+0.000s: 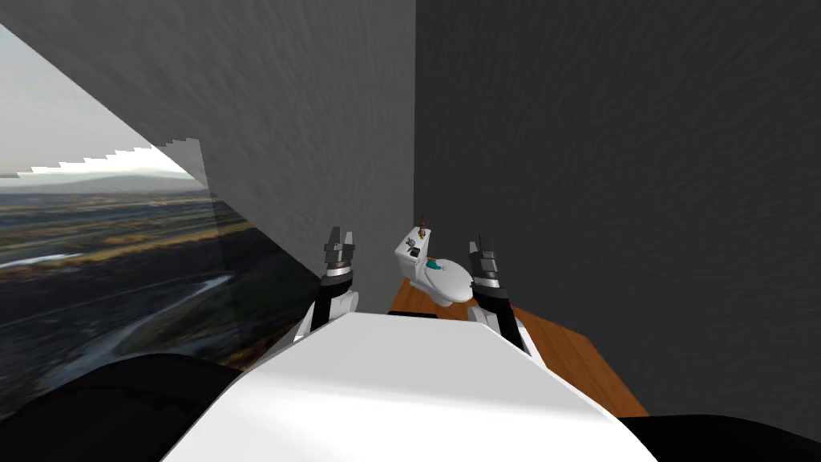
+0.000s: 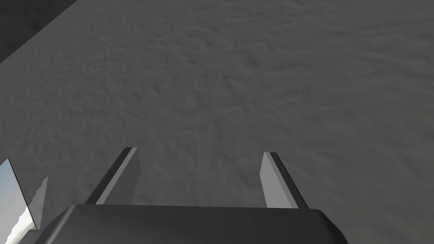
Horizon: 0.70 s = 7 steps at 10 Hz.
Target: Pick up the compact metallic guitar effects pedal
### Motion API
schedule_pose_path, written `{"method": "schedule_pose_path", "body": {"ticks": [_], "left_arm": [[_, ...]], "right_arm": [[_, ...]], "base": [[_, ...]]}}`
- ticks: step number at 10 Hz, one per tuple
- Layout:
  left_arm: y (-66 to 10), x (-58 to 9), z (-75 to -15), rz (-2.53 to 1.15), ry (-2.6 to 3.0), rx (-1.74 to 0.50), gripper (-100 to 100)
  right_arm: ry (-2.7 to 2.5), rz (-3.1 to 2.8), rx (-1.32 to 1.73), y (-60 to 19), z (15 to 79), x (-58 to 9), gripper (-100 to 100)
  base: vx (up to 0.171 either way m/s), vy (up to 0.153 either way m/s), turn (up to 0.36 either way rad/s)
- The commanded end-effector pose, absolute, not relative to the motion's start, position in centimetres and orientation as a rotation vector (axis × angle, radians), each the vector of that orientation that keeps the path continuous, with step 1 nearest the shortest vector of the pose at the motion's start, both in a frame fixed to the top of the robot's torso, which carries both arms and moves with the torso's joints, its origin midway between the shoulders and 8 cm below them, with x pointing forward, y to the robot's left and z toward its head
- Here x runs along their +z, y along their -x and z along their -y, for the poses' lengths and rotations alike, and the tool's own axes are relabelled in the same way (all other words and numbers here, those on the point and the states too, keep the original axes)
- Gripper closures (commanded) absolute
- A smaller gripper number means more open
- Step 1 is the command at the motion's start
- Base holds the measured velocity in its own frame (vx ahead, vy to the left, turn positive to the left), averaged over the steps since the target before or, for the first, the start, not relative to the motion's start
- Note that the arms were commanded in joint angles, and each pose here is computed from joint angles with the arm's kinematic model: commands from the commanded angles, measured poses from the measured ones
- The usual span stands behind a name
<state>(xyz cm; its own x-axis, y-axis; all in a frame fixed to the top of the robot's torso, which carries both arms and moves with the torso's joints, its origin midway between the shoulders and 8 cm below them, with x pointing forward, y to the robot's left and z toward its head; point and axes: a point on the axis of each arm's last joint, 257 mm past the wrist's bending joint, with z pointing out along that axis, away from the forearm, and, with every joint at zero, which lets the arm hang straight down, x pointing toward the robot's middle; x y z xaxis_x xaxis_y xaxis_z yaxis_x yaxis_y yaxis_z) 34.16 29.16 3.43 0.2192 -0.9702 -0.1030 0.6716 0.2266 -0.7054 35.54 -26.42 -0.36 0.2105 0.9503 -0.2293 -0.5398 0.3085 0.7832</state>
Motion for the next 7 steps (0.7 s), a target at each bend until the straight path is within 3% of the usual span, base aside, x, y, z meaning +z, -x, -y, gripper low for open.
{"method": "schedule_pose_path", "body": {"ticks": [1,7], "left_arm": [[-34.2,3.4,-29.2,-0.609,0.594,-1.232,0],[-34.2,3.4,-29.2,-0.609,0.594,-1.232,0]], "right_arm": [[-0.596,-0.833,1.131,-36.3,25.6,-1.1,-100],[-0.413,-0.980,1.086,-40.1,20.9,-4.3,-100]], "base": [[-0.001,-0.022,0.159],[-0.015,-0.074,0.241]]}}
